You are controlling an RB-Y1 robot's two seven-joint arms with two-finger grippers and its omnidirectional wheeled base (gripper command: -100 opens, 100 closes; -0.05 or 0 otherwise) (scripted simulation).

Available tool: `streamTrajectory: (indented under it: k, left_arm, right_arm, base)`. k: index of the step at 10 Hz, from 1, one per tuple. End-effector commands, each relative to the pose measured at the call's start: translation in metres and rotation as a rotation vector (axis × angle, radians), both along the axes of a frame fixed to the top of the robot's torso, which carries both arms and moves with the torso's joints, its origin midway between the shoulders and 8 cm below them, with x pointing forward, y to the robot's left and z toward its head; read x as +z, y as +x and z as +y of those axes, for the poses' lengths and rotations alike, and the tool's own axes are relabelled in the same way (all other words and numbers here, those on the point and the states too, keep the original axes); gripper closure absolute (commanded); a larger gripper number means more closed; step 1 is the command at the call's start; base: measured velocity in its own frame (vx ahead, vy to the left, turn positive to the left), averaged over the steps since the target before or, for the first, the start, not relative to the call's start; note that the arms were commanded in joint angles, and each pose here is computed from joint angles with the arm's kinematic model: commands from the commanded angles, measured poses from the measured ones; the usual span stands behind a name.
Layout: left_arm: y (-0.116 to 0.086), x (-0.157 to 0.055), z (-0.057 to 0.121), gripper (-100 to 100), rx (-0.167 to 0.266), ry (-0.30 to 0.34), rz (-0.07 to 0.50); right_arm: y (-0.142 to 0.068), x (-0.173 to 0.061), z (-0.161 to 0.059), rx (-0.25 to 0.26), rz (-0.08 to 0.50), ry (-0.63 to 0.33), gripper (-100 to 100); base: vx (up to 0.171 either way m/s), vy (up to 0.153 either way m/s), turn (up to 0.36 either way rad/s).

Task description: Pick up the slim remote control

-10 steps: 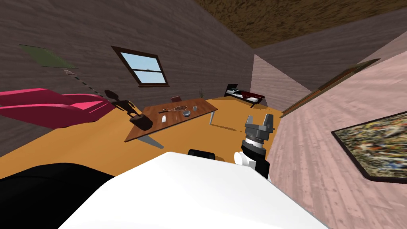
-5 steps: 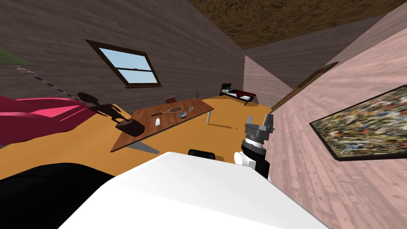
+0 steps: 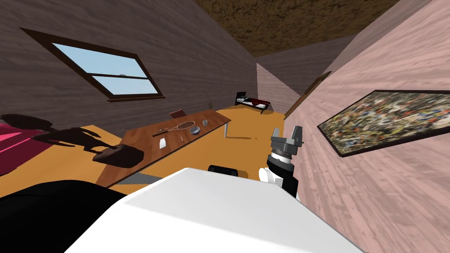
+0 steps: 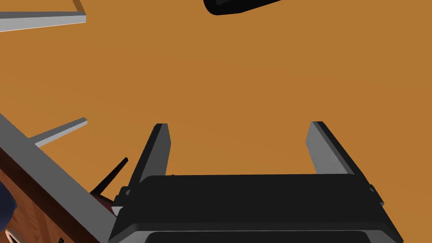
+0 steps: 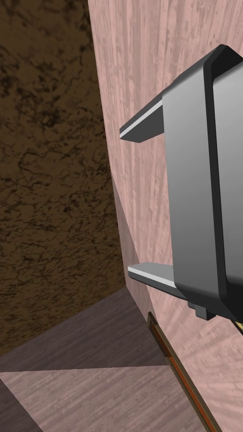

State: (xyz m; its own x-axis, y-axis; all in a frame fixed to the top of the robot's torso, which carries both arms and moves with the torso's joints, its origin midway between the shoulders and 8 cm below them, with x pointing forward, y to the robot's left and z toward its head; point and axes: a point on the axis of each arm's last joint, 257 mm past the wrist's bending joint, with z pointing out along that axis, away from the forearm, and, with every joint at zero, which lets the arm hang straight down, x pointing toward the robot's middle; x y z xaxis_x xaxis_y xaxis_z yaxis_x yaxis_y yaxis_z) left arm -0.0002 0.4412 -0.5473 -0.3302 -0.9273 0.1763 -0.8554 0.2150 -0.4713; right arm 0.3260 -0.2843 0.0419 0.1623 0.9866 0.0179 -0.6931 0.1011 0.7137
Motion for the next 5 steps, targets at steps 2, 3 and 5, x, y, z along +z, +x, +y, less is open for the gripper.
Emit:
streamTrajectory:
  k: [2, 3, 5]
  left_arm:
    - [-0.032, 0.007, 0.036, -100, 0.019, 0.052, 0.084]
    - [-0.032, 0.007, 0.036, -100, 0.019, 0.052, 0.084]
    - [-0.043, 0.012, 0.05, -100, 0.02, 0.066, 0.12]
  right_arm:
    - [0.0, 0.0, 0.0, 0.0, 0.0, 0.0, 0]
    - [0.0, 0.0, 0.0, 0.0, 0.0, 0.0, 0]
    - [0.0, 0.0, 0.0, 0.0, 0.0, 0.0, 0]
  base:
    - [0.028, 0.067, -0.185]
    - [0.036, 0.083, -0.244]
    - [0.081, 0.101, -0.252]
